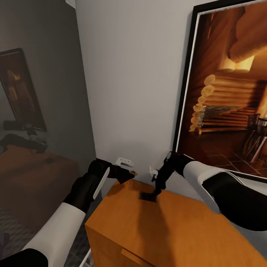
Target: Take the four mousetraps from the cabinet in the bathroom and place them on the bathroom floor. Make sure all four end up on the same floor surface, and ensure that at least two of them are either under or directly next to the same bathroom sink.
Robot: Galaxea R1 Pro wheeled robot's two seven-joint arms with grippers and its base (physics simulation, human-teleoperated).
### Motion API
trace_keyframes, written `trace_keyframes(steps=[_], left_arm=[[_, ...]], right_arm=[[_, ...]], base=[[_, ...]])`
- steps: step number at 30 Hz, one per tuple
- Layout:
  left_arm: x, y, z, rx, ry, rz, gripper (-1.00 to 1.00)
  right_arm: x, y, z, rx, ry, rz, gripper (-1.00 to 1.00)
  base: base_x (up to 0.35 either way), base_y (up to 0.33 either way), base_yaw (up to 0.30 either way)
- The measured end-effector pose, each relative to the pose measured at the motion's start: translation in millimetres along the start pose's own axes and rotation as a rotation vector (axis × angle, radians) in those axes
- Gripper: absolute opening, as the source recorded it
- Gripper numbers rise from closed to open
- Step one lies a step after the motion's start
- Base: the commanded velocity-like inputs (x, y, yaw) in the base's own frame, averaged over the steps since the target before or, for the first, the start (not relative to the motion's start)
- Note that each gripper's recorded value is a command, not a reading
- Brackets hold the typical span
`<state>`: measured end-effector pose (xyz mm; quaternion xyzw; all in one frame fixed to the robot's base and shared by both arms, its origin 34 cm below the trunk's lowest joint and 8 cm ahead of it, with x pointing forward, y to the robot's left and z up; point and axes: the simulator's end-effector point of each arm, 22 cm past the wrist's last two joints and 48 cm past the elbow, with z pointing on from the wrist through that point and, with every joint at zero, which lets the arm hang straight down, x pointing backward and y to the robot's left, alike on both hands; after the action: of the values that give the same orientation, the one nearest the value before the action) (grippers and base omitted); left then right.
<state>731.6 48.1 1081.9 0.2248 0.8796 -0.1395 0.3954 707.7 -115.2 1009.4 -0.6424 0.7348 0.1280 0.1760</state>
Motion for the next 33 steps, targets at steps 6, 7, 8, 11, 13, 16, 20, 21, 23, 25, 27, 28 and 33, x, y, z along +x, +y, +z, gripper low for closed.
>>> trace_keyframes(steps=[6, 7, 8, 11, 13, 16, 20, 21, 23, 25, 27, 28, 33], left_arm=[[-0.1, -0.1, 0.0, 0.0, 0.0, 0.0, -1.0], [-0.1, -0.1, 0.0, 0.0, 0.0, 0.0, -1.0], [-0.1, -0.1, 0.0, 0.0, 0.0, 0.001, -1.0], [-0.1, -0.3, 0.0, 0.0, 0.0, 0.001, -1.0], [-0.1, -0.4, 0.0, 0.0, 0.0, 0.001, -1.0], [0.0, -0.4, 0.0, 0.0, 0.0, 0.001, -1.0], [0.0, -0.5, 0.0, 0.0, 0.0, 0.002, -1.0], [0.0, -0.4, 0.0, 0.0, 0.0, 0.002, -1.0], [0.0, -0.4, 0.0, 0.0, 0.0, 0.002, -1.0], [0.6, -0.1, 1.0, 0.0, 0.0, 0.002, -1.0], [1.9, 0.3, 2.6, 0.0, 0.0, 0.002, -1.0], [2.5, 0.5, 3.5, 0.0, 0.0, 0.002, -1.0], [3.8, 0.8, 5.1, 0.0, 0.0, 0.002, -1.0]], right_arm=[[15.4, -7.6, -10.2, 0.011, -0.029, 0.044, 1.0], [15.5, -7.8, -10.5, 0.011, -0.032, 0.046, 1.0], [15.6, -8.3, -11.2, 0.012, -0.036, 0.048, 1.0], [15.5, -8.9, -11.9, 0.014, -0.041, 0.049, 1.0], [14.6, -9.4, -12.3, 0.015, -0.046, 0.04, 1.0], [12.6, -9.9, -12.6, 0.018, -0.055, 0.021, 1.0], [10.3, -10.6, -13.1, 0.021, -0.065, 0.0, 1.0], [10.0, -10.9, -13.2, 0.022, -0.065, -0.002, 1.0], [9.7, -11.2, -13.4, 0.023, -0.066, -0.003, 1.0], [10.3, -11.7, -12.4, 0.024, -0.064, -0.004, 1.0], [11.2, -12.6, -10.5, 0.026, -0.064, -0.005, 1.0], [11.7, -12.9, -9.6, 0.027, -0.064, -0.005, 1.0], [11.7, -13.2, -7.4, 0.027, -0.064, -0.007, 1.0]], base=[[0.0, 0.0, 0.0], [0.0, 0.0, 0.0], [0.0, 0.0, 0.0], [0.0, 0.0, 0.0], [0.0, 0.0, 0.0], [0.0, 0.0, 0.0], [0.0, 0.0, 0.0], [0.0, 0.0, 0.0], [0.0, 0.0, 0.0], [0.0, 0.0, 0.0], [0.0, 0.0, 0.0], [0.0, 0.0, 0.0], [0.0, 0.0, 0.0]])
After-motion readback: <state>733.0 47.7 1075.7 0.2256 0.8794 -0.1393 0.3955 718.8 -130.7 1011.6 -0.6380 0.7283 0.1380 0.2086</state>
